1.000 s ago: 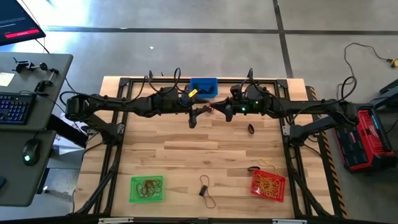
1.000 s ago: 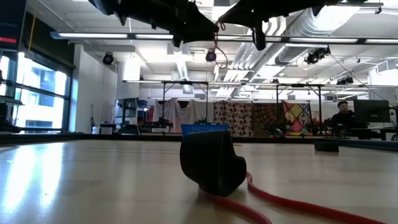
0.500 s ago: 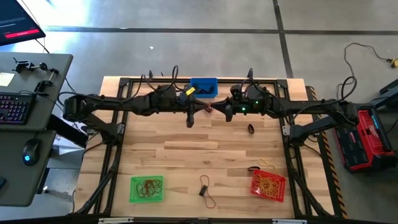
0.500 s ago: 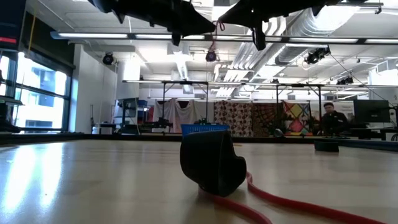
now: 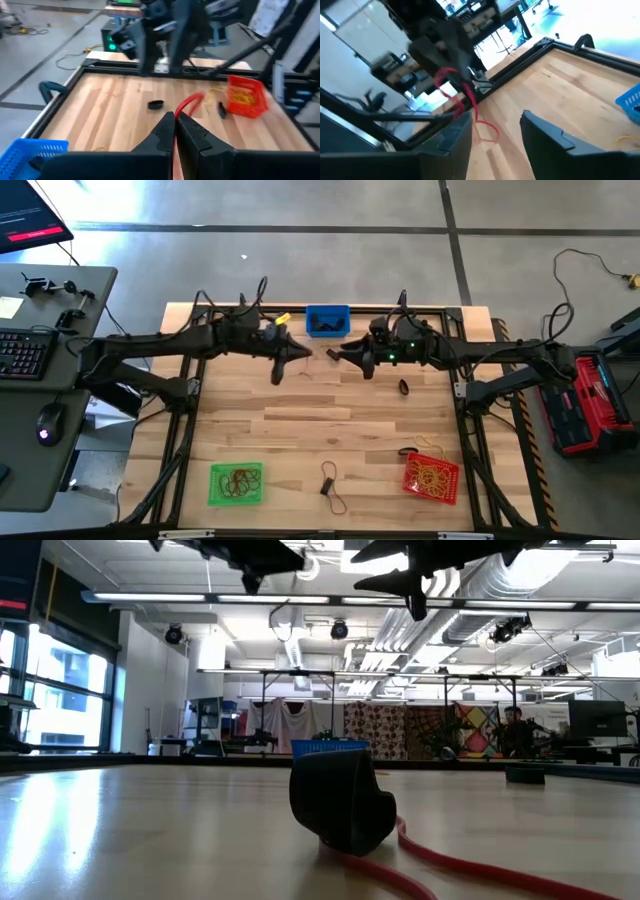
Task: Sort rubber bands into baskets
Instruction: Put the red rubber band into the green basket
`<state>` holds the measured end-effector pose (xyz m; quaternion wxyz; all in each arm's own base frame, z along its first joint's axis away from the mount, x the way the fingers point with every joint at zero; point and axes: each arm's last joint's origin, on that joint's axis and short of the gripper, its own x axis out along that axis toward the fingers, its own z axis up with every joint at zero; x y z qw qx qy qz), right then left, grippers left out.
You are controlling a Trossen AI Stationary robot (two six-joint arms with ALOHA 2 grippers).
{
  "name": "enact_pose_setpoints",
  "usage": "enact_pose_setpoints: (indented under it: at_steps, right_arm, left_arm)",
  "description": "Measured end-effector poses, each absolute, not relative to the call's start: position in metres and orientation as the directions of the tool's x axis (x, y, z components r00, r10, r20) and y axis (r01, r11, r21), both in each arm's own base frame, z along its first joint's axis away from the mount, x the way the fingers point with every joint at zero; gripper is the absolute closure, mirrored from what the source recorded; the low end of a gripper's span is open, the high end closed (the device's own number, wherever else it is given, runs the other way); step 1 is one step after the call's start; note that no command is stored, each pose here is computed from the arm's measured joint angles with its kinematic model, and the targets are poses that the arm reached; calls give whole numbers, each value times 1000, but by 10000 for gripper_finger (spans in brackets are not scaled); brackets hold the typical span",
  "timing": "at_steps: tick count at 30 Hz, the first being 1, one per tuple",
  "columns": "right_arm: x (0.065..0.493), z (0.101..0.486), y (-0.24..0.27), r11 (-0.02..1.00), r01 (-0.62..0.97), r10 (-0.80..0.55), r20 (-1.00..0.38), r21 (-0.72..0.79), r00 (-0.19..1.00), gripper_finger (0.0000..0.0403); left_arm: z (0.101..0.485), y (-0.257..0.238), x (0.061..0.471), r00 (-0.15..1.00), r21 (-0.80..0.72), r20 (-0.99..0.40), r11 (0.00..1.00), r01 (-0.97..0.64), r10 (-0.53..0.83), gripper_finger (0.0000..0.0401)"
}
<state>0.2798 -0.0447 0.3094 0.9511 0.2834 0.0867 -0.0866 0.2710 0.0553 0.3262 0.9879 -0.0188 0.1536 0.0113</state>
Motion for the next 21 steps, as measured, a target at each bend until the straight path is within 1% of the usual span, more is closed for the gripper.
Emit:
enact_pose_setpoints:
  at_steps: [2, 5, 9, 12, 13, 18, 21]
  right_arm:
    - [279, 308, -45, 843, 216, -115, -227, 492, 967, 249]
    - [279, 306, -44, 876, 197, -94, -244, 441, 965, 277]
    - [279, 304, -42, 907, 169, -64, -270, 386, 961, 340]
    - [278, 301, -39, 927, 158, -51, -304, 341, 951, 389]
    - [278, 299, -37, 933, 155, -45, -319, 325, 947, 396]
    - [277, 294, -28, 939, 138, -15, -365, 314, 931, 385]
    - [278, 294, -19, 946, 135, -16, -371, 295, 928, 396]
  left_arm:
    - [331, 48, 262, 948, -37, -317, 999, -6, -6, 401]
    - [335, 35, 251, 937, -52, -347, 998, 31, -47, 401]
    - [338, 12, 239, 918, -129, -379, 989, 74, -118, 401]
    - [340, -11, 234, 914, -177, -388, 983, 53, -119, 401]
    - [341, -19, 232, 913, -193, -390, 980, 47, -121, 401]
    - [339, -66, 222, 894, -261, -409, 962, 75, -180, 401]
    - [334, -93, 210, 866, -269, -454, 959, 93, -212, 401]
